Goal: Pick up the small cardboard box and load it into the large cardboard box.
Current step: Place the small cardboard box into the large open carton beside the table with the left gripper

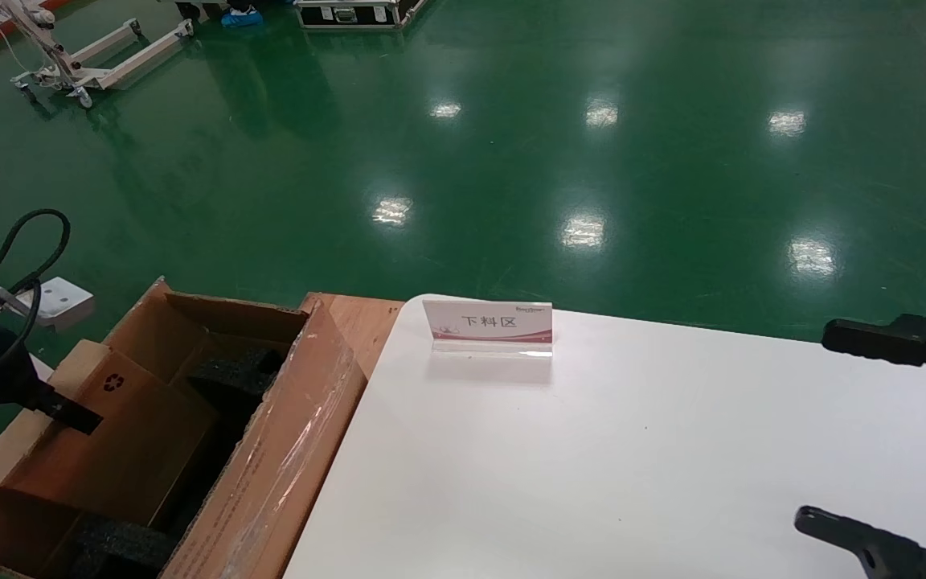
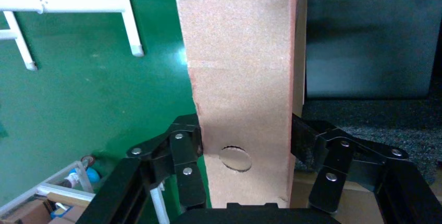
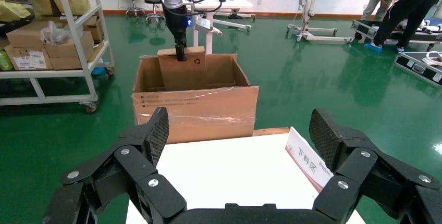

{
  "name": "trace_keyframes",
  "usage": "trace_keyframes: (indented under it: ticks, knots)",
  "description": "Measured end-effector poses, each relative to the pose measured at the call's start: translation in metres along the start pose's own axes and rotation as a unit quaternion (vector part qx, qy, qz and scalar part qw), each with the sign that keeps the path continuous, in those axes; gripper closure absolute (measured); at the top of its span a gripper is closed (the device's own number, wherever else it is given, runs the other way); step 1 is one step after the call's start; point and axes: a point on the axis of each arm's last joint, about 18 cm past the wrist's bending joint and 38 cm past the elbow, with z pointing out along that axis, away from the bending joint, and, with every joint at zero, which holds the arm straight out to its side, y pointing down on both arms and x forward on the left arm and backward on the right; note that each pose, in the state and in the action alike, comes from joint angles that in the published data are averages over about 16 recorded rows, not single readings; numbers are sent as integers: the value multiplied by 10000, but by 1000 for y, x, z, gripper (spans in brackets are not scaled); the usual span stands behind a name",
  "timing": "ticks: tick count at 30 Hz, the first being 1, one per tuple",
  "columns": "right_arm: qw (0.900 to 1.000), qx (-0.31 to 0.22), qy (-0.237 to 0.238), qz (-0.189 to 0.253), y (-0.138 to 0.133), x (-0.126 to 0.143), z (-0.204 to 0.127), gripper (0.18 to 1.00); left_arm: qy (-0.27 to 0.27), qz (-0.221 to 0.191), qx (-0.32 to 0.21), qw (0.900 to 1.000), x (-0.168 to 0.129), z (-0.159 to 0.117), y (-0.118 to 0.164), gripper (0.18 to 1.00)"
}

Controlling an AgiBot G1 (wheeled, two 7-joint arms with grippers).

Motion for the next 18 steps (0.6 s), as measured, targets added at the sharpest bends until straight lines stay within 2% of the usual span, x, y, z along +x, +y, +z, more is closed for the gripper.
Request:
trace_keyframes:
  ticks: [7, 18]
  knots:
    - [10000, 0, 0, 0, 0, 0, 0, 178, -6, 8, 4, 10000, 0, 0, 0, 703]
    - [10000, 0, 0, 0, 0, 0, 0, 178, 11, 73, 140, 9999, 1, -5, -6, 463]
